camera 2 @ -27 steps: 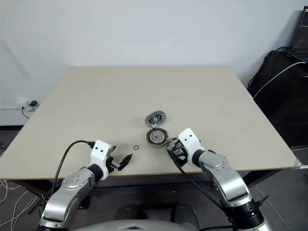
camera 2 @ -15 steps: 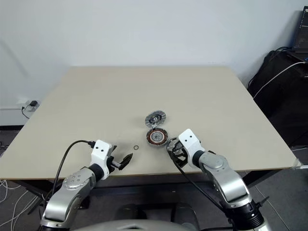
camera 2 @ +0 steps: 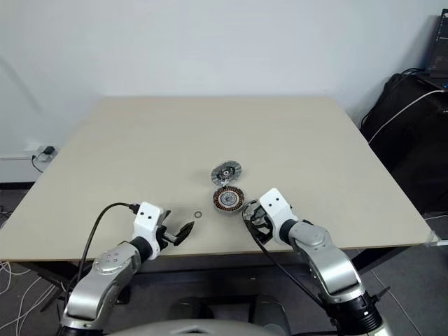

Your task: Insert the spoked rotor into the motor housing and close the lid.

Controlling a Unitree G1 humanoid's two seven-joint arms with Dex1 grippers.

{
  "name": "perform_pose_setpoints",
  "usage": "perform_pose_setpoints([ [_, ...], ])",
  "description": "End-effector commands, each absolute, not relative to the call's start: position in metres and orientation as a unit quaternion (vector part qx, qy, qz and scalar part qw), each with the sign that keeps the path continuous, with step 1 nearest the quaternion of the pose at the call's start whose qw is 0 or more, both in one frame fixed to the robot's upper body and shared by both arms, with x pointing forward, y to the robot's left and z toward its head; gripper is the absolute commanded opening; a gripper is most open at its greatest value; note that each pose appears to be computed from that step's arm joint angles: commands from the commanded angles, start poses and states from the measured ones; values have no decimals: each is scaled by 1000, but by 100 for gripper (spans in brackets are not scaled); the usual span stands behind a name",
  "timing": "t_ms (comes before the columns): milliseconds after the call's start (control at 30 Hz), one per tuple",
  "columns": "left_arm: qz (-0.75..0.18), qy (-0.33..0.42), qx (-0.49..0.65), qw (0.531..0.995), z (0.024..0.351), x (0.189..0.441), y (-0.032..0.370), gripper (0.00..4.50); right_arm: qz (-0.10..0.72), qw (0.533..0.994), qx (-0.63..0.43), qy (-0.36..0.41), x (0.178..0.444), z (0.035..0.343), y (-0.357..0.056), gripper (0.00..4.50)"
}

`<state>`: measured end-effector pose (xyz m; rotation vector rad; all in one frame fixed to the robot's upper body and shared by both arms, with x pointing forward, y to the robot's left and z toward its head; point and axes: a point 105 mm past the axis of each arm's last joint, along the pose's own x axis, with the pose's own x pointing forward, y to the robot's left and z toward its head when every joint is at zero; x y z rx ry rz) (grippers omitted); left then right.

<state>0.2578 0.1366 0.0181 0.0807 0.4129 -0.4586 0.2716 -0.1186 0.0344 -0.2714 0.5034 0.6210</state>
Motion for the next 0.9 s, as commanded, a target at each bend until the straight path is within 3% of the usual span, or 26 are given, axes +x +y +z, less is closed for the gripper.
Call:
perform_pose_setpoints([
  [33, -233, 187, 44, 953, 23, 270, 129, 446, 304, 917, -134, 223, 276, 43, -115, 447],
  [467, -242, 220, 82, 942, -2, 310, 116, 446, 301, 919, -131, 219, 276, 45, -114, 447],
  [900, -275, 259, 98, 921, -18, 312, 107, 446, 297, 922, -125, 216, 274, 46, -114, 447],
])
